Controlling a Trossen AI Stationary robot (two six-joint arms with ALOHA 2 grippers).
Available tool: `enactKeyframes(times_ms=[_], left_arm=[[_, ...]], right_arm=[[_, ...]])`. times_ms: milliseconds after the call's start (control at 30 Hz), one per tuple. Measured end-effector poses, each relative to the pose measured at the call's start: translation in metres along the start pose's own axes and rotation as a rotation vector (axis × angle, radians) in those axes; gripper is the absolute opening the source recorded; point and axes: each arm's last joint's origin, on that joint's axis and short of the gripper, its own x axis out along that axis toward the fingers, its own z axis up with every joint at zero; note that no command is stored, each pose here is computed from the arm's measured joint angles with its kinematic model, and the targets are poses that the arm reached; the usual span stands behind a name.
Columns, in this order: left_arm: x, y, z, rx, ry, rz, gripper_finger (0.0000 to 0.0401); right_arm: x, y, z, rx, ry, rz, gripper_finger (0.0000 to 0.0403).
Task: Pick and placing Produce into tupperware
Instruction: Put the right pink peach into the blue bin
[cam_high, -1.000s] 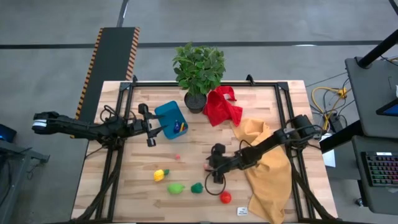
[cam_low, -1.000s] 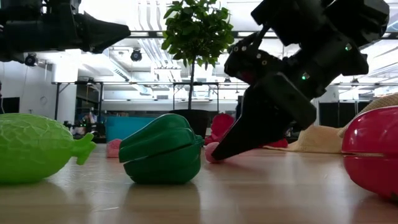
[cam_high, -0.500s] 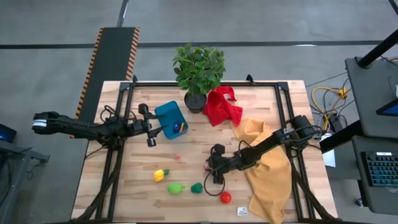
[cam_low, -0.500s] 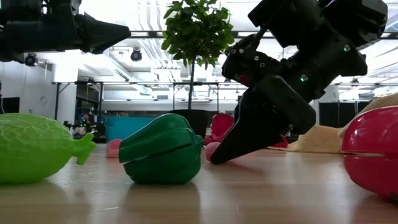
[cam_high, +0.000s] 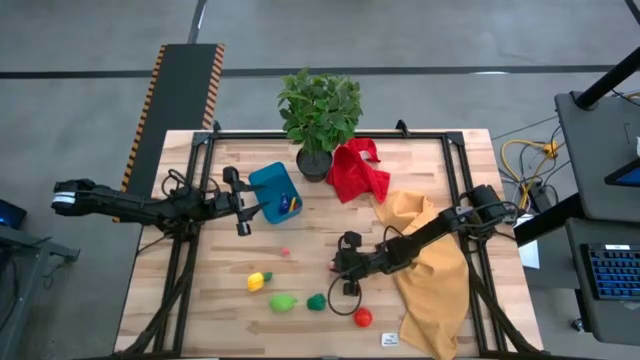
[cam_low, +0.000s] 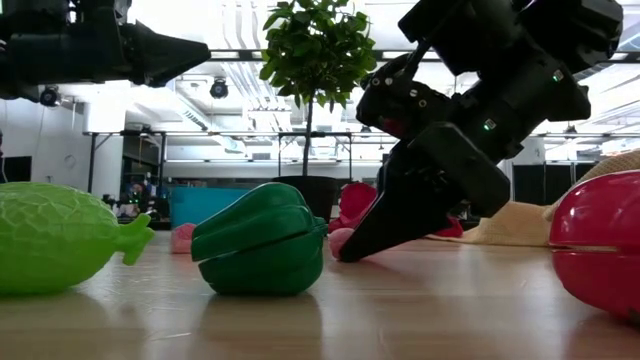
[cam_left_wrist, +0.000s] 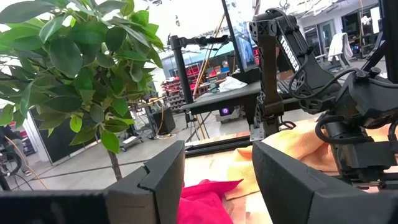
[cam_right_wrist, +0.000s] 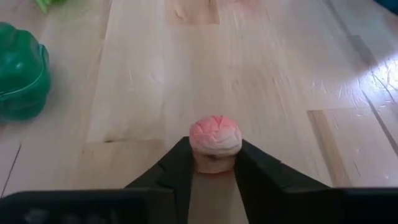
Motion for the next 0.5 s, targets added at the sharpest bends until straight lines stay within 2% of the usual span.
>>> enactKeyframes(times_ms=[267, 500], left_arm=[[0.000, 0.000, 0.000, 0.000, 0.000, 0.000, 0.0173], [0.000, 0.000, 0.000, 0.000, 0.000, 0.000, 0.0173]], right_arm=[[0.002, -0.007, 0.003, -0.016, -0.016, -0.019, 0.0083], [0.007, -0.025, 0.021, -0.013, -0.147, -0.037, 0.0080]])
